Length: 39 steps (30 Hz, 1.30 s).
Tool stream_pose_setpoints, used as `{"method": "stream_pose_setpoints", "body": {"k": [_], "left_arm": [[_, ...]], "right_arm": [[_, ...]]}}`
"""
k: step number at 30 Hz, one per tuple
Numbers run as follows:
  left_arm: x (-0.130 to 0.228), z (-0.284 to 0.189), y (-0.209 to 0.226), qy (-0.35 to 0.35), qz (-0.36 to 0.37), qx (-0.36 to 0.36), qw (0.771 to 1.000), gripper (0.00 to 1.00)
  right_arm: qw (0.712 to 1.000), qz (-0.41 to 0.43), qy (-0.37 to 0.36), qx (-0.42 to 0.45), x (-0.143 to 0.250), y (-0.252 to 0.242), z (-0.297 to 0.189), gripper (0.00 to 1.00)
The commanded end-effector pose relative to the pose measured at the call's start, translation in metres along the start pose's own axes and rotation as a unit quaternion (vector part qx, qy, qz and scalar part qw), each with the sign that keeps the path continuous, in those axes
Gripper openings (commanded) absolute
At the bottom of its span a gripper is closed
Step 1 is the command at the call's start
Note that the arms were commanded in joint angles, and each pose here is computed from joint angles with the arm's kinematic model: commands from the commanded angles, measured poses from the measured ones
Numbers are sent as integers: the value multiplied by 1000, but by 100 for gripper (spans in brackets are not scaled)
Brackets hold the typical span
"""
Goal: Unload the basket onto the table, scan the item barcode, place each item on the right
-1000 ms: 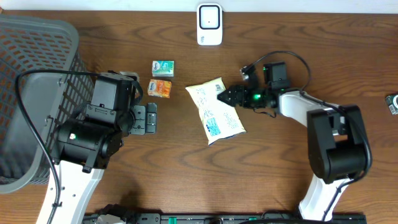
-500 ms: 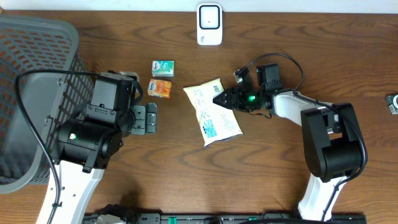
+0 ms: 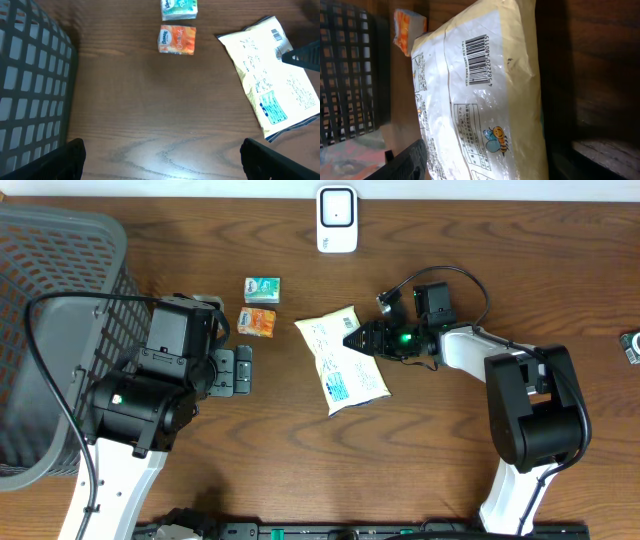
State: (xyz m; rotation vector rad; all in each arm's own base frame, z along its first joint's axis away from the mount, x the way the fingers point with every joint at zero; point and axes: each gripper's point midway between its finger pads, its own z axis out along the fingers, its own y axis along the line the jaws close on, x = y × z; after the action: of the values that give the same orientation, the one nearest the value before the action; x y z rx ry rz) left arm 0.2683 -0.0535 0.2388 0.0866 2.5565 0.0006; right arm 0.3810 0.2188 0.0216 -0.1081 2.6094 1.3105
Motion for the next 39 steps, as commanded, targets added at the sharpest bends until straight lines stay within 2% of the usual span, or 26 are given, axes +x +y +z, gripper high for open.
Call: {"method": "stream_pose_setpoints", "body": {"k": [1,8,14,16,17,20,22,23,24,31,39], "left_arm": [[-3,-2,0,-4,0,-2,1000,98],[-29,-4,-13,-53,-7,33,998,98],[-30,-9,-62,-40,-16,174,984,98],[-29,-9,-69,-34,-14,193,980,89],[-29,-7,-69,-31,-15,193,981,98],[-31,0,-70,-25,-15,192,981,99],[-32,6,-71,-19,-15,190,981,43],[-32,11,-72,-14,-16,190,982,21],[-32,17,-73,-5,-25,188,982,8],[-11,83,-76,117,-148,148,971,8],[32,160,-80,247,-246,81,934,7]], "right_arm": [[998,46,18,50,21,-39,10,69],[998,47,17,50,20,-40,9,69],[998,47,17,50,20,-40,9,69],[998,46,17,50,20,-40,9,69],[998,46,17,50,20,-40,9,69],[998,46,16,51,20,-40,9,69],[998,46,16,51,20,-40,9,69],[998,46,16,51,20,-40,9,69],[998,46,16,51,20,-40,9,69],[998,45,15,50,20,-40,9,69],[998,45,15,52,19,-40,9,69]]}}
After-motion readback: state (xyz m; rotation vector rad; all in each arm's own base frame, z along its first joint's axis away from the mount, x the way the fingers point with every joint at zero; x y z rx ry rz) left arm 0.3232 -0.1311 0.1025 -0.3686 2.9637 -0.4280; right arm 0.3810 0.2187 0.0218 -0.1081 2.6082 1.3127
